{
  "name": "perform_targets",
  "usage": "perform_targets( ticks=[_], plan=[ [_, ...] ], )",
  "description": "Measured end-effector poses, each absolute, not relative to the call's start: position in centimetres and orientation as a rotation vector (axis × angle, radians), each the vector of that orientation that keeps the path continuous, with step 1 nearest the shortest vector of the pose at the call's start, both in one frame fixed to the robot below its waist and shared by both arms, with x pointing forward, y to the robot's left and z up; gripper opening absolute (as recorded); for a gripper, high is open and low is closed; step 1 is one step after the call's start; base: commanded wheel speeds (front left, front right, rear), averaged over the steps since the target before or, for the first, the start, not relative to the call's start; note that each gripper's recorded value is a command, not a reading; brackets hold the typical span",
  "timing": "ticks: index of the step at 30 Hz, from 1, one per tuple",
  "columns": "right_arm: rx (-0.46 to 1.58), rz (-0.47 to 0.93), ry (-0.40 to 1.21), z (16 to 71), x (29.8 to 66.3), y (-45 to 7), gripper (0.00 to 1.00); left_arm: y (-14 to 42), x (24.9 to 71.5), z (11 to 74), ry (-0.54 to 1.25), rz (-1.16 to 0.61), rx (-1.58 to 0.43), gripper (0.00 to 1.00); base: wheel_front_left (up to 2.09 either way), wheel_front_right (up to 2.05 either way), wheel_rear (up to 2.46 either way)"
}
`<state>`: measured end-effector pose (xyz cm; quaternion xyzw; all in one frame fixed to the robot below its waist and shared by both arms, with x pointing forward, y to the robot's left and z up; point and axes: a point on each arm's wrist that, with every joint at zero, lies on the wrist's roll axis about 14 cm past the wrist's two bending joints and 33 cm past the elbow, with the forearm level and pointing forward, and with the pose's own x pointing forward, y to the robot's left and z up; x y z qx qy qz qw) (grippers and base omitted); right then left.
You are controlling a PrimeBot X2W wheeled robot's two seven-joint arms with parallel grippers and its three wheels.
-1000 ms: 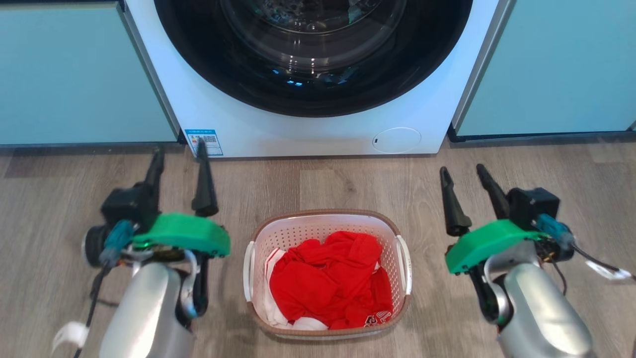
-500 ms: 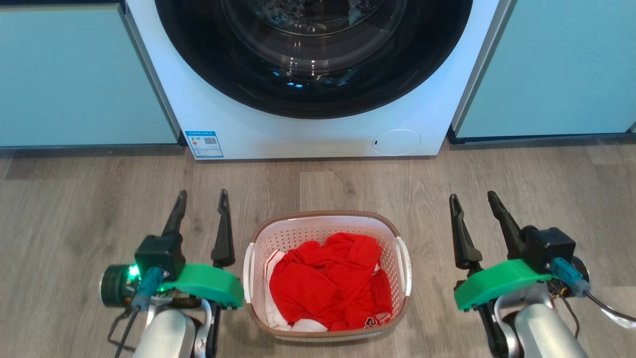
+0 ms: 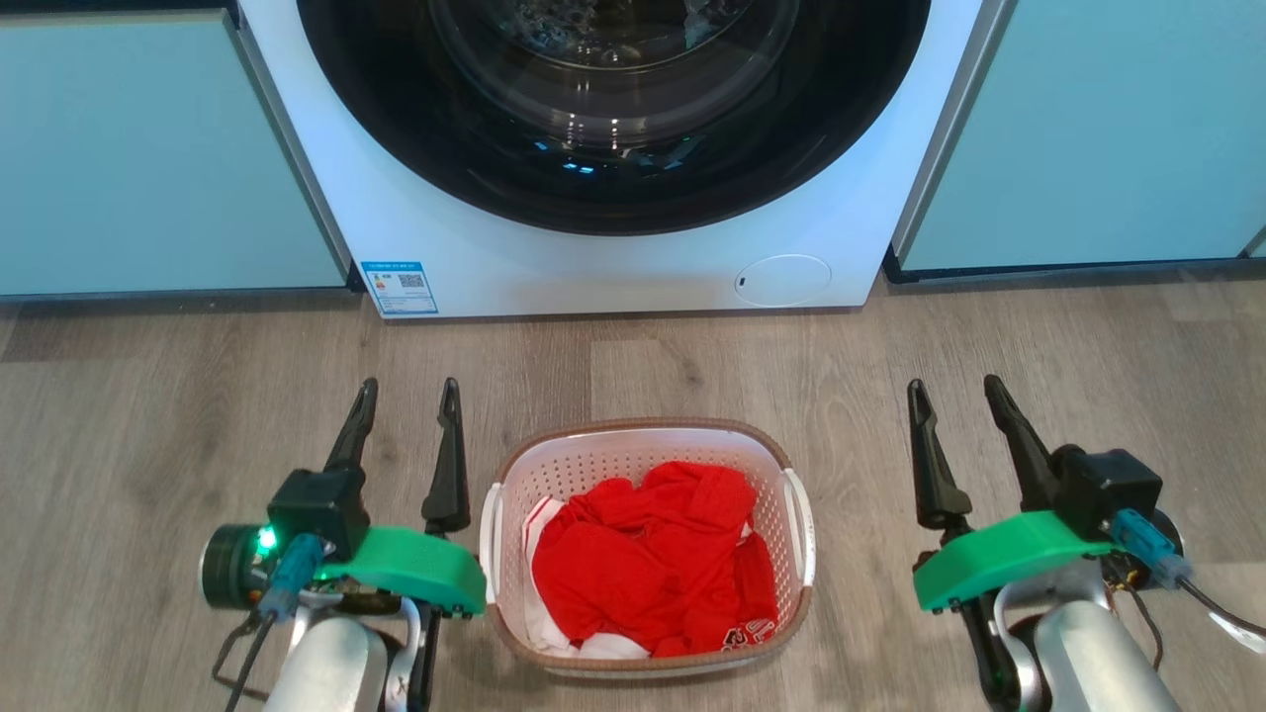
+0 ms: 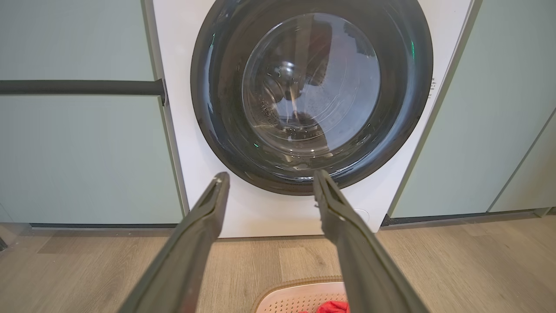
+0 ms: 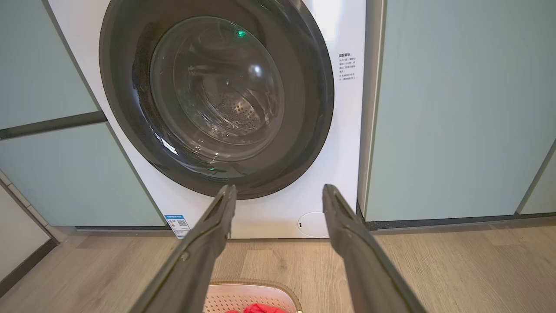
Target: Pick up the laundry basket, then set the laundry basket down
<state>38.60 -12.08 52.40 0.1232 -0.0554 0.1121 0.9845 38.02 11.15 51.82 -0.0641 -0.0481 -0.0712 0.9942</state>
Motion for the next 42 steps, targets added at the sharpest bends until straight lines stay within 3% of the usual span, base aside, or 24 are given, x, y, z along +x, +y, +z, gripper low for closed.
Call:
perform_targets(
  ticks=[42],
  plan=[
    [0.247,0.210,-0.100,51.95,38.58,-12.54,1.00,10.64,38.17,50.87,-0.056,-0.175,-0.239,1.00,0.00,0.00,0.00]
  ],
)
